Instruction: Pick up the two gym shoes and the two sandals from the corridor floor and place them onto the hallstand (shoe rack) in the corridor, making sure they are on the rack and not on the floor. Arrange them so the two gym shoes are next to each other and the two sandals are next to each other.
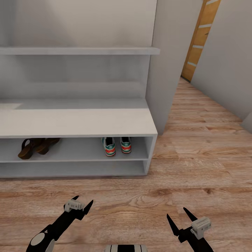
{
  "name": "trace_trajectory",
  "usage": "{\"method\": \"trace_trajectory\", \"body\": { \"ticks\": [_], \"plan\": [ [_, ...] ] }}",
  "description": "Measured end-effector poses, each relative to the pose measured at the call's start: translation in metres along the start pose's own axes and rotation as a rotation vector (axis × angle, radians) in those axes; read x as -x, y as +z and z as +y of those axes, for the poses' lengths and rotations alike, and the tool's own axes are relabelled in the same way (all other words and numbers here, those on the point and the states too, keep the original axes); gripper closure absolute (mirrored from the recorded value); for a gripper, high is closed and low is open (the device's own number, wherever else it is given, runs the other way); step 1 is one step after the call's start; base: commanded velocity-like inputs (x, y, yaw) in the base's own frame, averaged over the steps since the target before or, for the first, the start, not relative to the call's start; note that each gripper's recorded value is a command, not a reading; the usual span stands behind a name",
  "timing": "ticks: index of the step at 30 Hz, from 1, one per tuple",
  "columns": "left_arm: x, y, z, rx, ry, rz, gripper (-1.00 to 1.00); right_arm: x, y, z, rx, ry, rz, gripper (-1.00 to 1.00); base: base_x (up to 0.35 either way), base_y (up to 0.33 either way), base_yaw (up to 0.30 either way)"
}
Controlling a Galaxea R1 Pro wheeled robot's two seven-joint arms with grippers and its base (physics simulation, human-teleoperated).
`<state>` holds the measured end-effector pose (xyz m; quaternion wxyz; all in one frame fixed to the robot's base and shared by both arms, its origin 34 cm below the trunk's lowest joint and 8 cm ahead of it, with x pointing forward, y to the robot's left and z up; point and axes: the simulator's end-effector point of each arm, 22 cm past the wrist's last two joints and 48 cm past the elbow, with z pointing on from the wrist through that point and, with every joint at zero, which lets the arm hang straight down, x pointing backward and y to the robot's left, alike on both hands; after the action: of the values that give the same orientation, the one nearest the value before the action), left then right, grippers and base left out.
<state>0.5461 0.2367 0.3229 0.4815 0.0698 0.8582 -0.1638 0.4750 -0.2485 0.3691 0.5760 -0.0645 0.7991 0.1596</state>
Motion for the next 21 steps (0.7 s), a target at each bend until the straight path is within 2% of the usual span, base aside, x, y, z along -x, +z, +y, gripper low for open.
{"method": "trace_trajectory", "body": {
  "ticks": [12,21],
  "plan": [
    [-0.002,-0.002,0.01,0.021,-0.009,0.001,-1.0,0.001,0.002,0.001,-0.013,0.013,-0.005,-1.0,0.0,0.0,0.0],
    [-0.002,-0.003,0.011,0.023,-0.01,0.002,-1.0,0.001,0.002,-0.009,-0.069,0.014,-0.006,-1.0,0.0,0.0,0.0]
  ]
}}
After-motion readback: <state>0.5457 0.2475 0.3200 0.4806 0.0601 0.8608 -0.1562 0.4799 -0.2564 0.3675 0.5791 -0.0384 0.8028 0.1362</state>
